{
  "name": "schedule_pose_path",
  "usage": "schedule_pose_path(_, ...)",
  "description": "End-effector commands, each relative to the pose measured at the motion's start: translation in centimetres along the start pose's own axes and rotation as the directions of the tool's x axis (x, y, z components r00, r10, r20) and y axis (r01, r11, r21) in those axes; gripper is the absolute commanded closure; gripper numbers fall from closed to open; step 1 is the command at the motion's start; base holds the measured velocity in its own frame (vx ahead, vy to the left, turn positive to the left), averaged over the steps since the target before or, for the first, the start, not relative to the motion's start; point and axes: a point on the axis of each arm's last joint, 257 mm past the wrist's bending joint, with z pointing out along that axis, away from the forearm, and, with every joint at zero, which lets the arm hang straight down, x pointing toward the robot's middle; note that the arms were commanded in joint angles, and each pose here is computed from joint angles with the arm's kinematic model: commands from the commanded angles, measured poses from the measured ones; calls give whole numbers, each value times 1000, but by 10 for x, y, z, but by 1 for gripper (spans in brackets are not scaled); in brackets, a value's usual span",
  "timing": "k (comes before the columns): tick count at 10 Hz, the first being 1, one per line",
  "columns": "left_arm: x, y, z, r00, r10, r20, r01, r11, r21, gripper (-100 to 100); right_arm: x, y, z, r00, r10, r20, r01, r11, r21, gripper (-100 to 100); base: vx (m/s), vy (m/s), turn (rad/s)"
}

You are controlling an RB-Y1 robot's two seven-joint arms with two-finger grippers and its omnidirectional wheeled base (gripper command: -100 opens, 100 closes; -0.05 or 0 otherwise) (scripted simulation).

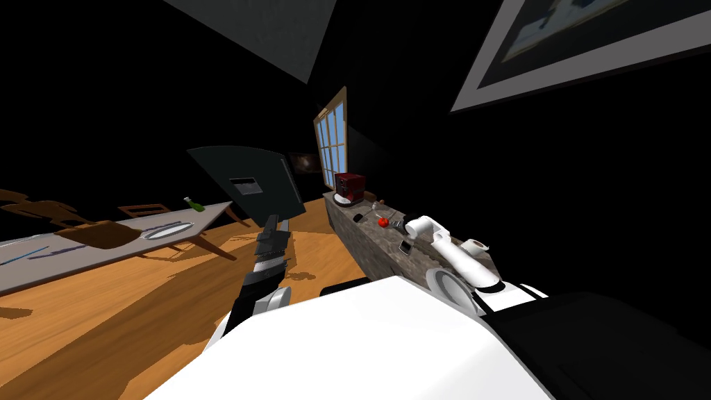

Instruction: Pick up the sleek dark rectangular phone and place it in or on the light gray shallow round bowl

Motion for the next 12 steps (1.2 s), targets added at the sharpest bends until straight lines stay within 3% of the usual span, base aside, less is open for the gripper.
schedule_pose_path(1,0,0,0,1000,0,0,0,1000,0,0,7,-17,1,999,-12,-40,14,998,55,-100,-4,-8,-18)
schedule_pose_path(4,0,0,0,1000,0,0,0,1000,0,0,15,-34,1,996,-19,-82,28,994,110,-100,-4,-5,-13)
schedule_pose_path(7,0,0,0,1000,0,0,0,1000,0,0,36,-67,-1,982,-29,-185,68,975,209,-100,-3,-3,-28)
schedule_pose_path(12,0,0,0,1000,0,0,0,1000,0,0,61,-95,-6,957,-26,-290,112,952,284,-100,4,4,-12)
